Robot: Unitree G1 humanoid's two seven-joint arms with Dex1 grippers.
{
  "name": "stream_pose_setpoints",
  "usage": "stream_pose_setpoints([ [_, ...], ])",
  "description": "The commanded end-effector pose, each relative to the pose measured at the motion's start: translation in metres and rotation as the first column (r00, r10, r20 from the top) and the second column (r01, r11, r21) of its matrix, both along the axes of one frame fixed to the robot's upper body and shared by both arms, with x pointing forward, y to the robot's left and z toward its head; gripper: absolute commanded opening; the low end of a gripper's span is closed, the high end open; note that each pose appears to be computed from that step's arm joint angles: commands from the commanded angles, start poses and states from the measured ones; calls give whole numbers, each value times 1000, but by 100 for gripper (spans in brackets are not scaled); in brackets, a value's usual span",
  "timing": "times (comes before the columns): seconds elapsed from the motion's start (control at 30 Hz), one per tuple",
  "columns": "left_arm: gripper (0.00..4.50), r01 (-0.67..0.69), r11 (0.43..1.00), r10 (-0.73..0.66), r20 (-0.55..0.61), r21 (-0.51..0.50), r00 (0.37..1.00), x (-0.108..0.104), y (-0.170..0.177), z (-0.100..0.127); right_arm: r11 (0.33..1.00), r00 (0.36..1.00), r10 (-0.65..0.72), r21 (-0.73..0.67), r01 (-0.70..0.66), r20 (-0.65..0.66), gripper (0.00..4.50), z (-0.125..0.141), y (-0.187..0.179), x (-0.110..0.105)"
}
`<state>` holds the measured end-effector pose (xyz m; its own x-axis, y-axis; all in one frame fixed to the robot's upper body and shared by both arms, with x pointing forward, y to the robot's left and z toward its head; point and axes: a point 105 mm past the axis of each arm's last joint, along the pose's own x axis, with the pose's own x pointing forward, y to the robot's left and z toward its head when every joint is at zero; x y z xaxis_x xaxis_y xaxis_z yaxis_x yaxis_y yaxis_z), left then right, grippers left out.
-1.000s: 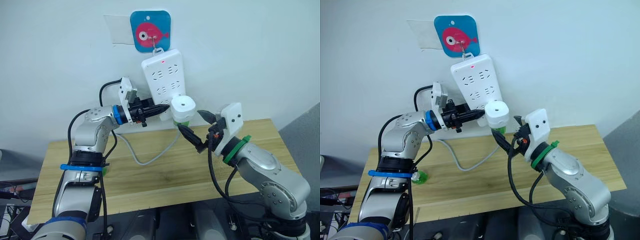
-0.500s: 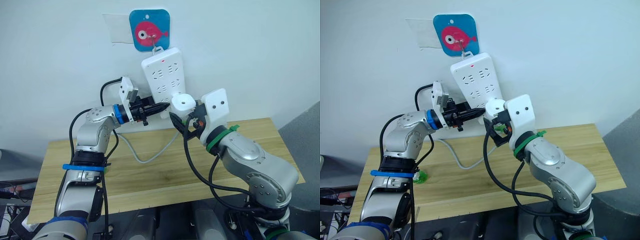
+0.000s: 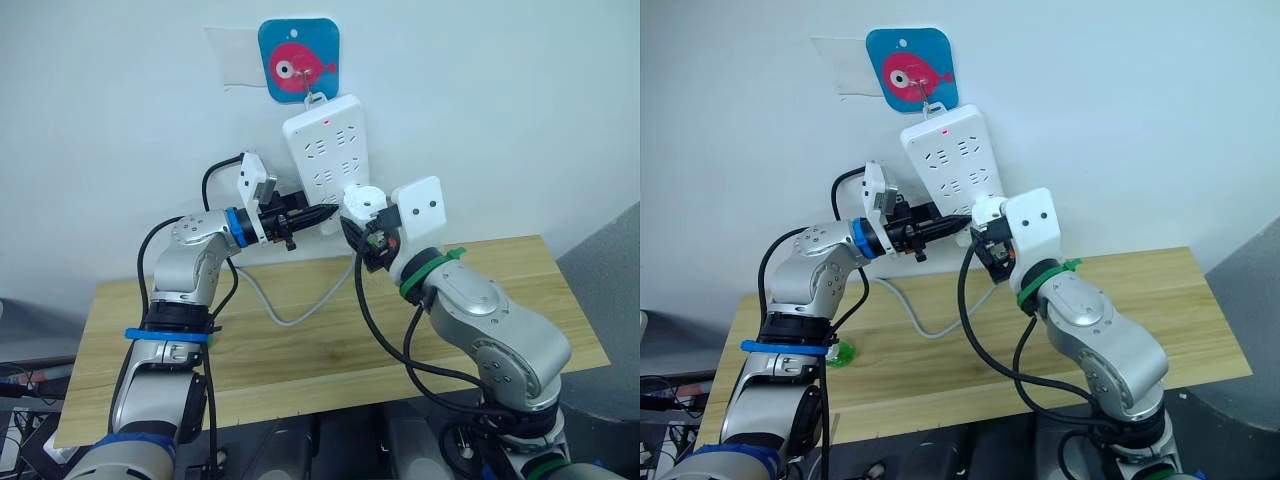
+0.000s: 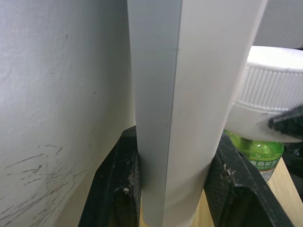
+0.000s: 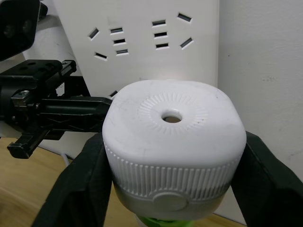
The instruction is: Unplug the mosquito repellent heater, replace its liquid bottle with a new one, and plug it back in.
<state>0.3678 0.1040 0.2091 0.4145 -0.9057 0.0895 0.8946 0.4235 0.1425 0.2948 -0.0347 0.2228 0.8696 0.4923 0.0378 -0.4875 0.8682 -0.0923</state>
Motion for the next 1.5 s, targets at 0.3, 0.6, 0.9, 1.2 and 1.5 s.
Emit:
stream_pose_setpoints([
  [0.3,131,-95,995,95,-1,9,995,14,5,0,1000,999,21,-8,-21,49,295,8,-6,-10],
  [0.6,131,-130,991,130,-6,22,992,20,11,-3,999,1000,6,-39,-4,30,295,8,-16,-17],
  [0.9,131,-136,991,136,-8,20,991,21,13,-5,1000,999,-31,0,31,32,295,13,-34,-17],
  [1.2,408,-173,984,175,-34,47,984,13,35,-14,968,999,-26,248,36,-42,295,8,-69,-9],
  [1.5,448,-200,977,206,-74,80,976,-42,58,-28,699,963,38,696,165,-267,295,-20,-82,3],
])
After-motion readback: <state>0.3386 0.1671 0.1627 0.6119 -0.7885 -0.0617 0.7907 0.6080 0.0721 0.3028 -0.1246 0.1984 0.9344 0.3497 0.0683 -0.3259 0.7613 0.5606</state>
